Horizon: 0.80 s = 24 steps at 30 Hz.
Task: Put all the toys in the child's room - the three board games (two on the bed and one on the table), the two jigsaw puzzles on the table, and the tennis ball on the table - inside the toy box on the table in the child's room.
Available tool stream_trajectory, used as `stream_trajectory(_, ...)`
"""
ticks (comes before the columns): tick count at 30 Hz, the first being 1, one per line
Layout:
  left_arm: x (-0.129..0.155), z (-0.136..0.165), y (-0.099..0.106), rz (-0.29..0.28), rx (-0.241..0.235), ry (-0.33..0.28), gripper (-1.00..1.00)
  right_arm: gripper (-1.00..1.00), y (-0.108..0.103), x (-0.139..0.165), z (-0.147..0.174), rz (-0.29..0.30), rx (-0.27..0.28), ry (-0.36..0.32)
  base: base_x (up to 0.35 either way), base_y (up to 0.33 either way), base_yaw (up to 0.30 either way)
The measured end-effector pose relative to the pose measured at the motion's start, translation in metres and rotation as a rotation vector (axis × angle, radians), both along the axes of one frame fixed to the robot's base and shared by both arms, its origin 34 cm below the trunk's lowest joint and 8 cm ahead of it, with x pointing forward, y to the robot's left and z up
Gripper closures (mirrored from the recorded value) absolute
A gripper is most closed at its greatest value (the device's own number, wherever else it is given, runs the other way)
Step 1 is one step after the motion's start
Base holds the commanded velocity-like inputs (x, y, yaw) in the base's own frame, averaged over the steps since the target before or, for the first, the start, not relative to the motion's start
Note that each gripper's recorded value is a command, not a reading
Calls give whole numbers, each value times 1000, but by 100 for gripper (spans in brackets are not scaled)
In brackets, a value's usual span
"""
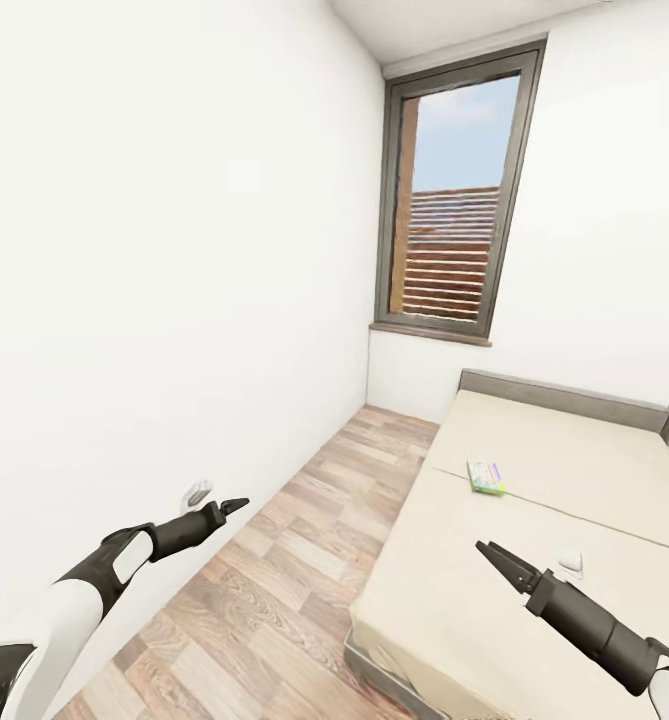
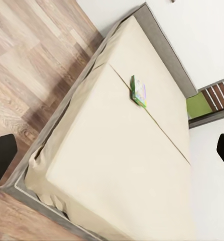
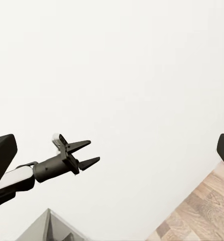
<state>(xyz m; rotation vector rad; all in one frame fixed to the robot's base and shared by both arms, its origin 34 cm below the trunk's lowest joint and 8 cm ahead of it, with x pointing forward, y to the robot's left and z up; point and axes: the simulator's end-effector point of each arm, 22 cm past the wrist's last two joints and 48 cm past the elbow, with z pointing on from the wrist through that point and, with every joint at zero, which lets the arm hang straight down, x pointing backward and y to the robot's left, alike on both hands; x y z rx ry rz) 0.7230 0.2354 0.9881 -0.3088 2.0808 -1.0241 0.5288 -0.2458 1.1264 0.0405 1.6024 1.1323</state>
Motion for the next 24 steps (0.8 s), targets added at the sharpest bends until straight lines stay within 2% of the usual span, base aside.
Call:
stream_trajectory(17, 0, 13, 0, 0, 0, -21, -100, -100, -3, -2, 7, -3, 1, -14, 0, 0, -210)
stream_trajectory(24, -1, 17, 10, 8, 5, -22, -100, -100, -19, -2, 14, -38, 12, -17, 0, 0, -210)
